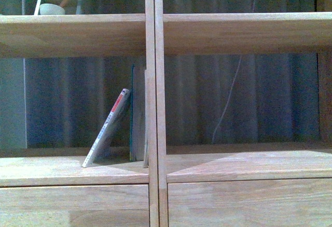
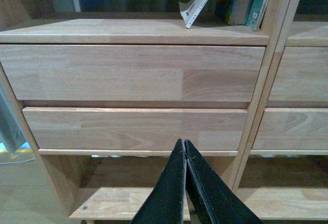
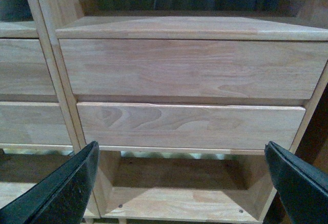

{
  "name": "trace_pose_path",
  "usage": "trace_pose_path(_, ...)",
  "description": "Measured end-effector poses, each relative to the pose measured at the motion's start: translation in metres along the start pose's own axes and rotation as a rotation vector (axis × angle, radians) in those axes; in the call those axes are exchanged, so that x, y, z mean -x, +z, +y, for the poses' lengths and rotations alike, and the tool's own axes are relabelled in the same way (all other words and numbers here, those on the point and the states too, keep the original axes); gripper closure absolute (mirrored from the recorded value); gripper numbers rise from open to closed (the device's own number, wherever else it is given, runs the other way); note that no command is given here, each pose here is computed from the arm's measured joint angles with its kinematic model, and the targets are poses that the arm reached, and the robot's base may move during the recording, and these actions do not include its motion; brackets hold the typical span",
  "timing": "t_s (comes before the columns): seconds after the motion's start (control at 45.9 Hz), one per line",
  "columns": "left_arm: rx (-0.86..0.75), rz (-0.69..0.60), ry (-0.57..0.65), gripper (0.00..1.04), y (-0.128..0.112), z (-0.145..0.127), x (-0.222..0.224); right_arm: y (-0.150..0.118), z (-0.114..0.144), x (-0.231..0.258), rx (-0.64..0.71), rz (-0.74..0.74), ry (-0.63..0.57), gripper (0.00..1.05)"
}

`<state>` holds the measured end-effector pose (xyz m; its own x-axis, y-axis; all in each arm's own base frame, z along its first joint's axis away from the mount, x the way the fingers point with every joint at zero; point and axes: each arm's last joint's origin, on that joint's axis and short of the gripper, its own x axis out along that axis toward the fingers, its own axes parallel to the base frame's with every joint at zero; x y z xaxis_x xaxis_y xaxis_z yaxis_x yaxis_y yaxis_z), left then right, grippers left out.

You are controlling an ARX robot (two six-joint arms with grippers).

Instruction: Organize books on shelf

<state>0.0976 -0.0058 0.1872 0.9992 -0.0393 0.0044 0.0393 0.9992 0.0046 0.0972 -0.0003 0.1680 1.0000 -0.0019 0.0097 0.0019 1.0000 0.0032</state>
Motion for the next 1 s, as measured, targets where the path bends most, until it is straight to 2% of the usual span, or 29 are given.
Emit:
trace_pose_path(0.087, 0.002, 0.004, 0.043, 1.02, -0.003, 0.005, 0.000, 0.000, 0.000, 0.000, 0.000, 0.000, 0.000, 0.07)
trace_pose_path(0.436, 0.002, 0.004, 0.037, 1.02, -0.010, 0.005, 0.000, 0.000, 0.000, 0.000, 0.000, 0.000, 0.000, 0.07)
trace_pose_path(0.567, 0.001, 0.007, 0.036, 1.02, -0.021, 0.005, 0.000, 0.000, 0.000, 0.000, 0.000, 0.000, 0.000, 0.07)
trace_pose_path(0.85, 0.002, 0.002, 0.035, 1.02, -0.020, 0.005, 0.001, 0.000, 0.000, 0.000, 0.000, 0.000, 0.000, 0.07)
trace_pose_path(1.002, 0.003, 0.002, 0.035, 0.69, -0.020, 0.005, 0.001, 0.000, 0.000, 0.000, 0.000, 0.000, 0.000, 0.07)
